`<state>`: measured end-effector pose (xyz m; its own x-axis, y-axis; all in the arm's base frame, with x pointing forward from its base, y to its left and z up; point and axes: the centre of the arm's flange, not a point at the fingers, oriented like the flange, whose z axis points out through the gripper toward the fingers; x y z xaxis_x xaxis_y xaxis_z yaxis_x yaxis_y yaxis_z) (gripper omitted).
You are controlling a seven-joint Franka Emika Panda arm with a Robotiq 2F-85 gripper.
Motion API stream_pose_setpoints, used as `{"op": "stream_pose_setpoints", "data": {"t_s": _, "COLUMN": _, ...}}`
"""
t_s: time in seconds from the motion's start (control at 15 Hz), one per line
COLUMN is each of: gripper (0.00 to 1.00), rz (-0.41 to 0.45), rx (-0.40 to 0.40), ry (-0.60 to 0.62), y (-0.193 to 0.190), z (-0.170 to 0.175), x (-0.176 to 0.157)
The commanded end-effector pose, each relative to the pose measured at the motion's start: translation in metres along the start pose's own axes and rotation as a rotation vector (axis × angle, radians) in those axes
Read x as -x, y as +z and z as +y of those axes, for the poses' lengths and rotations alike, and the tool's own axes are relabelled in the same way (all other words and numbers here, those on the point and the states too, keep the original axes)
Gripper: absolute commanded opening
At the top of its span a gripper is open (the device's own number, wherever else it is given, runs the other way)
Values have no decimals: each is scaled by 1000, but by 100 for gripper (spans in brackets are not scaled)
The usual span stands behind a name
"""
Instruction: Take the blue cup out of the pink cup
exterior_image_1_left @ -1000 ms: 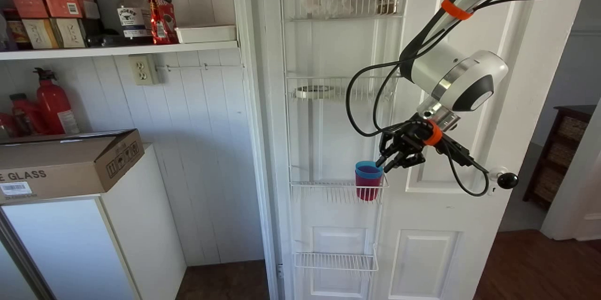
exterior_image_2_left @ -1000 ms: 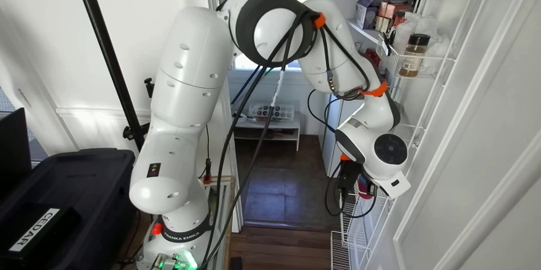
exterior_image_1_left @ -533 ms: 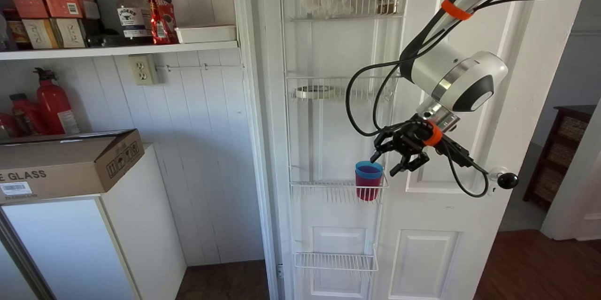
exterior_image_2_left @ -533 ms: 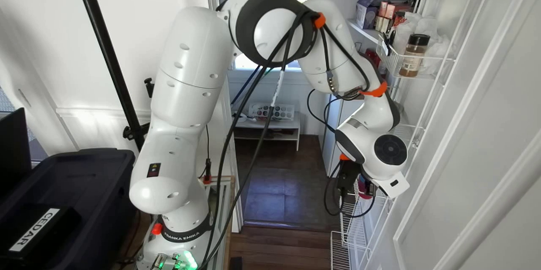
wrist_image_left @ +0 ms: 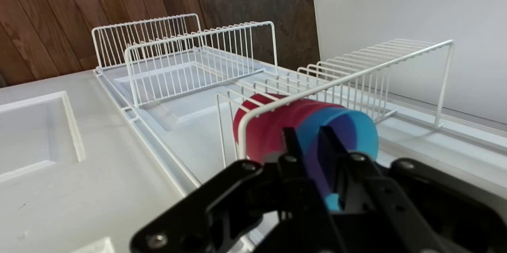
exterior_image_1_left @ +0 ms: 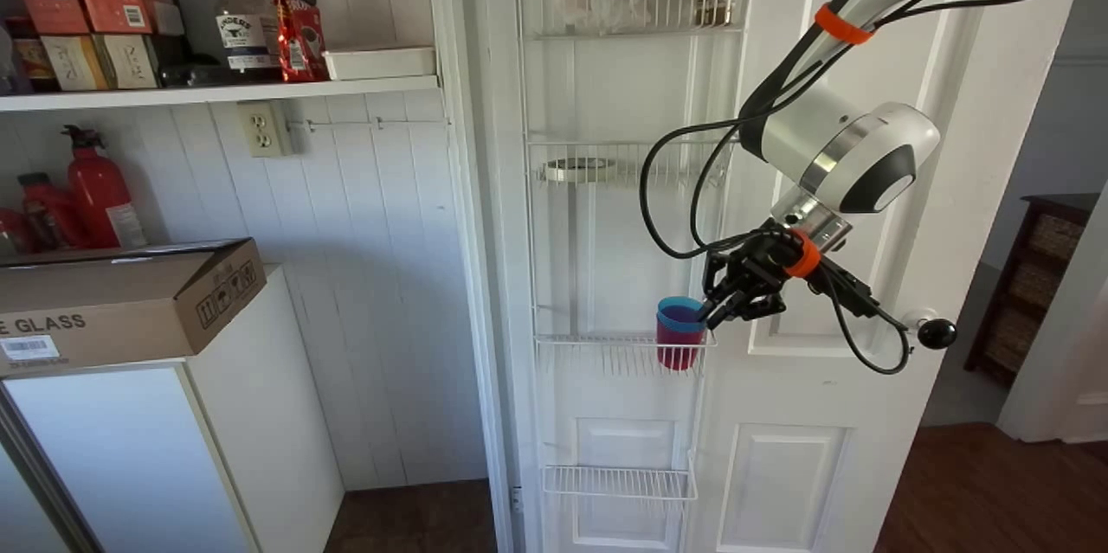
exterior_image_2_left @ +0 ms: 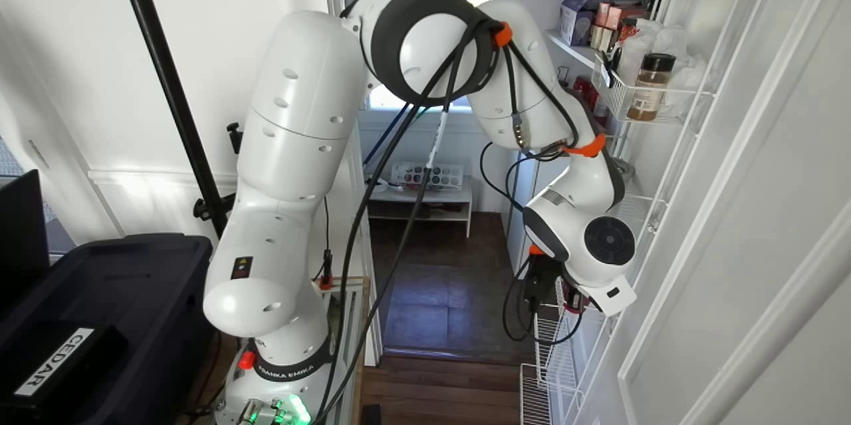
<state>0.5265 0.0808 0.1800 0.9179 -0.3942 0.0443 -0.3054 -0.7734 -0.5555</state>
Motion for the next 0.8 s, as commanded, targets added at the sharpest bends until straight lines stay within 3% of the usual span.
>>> {"op": "stream_pose_setpoints", "data": {"t_s": 0.0, "gripper": 0, "rz": -43, "rx": 34, "ry": 42, "y": 19, "z": 14, "x": 13}}
{"op": "stream_pose_setpoints", "data": {"t_s": 0.4, "gripper": 0, "rz": -30, "rx": 77, "ry": 53, "y": 8, "z": 23, "x": 19}}
{"op": "stream_pose_setpoints", "data": {"t_s": 0.47, "gripper": 26, "rz": -21, "rx": 75, "ry": 50, "y": 7, "z": 23, "x": 19}}
{"op": "stream_pose_setpoints", "data": {"t_s": 0.53, "gripper": 27, "rz": 2, "rx": 71, "ry": 43, "y": 5, "z": 21, "x": 19}}
{"op": "stream_pose_setpoints", "data": {"t_s": 0.73, "gripper": 46, "rz": 91, "rx": 61, "ry": 12, "y": 0, "z": 14, "x": 14}}
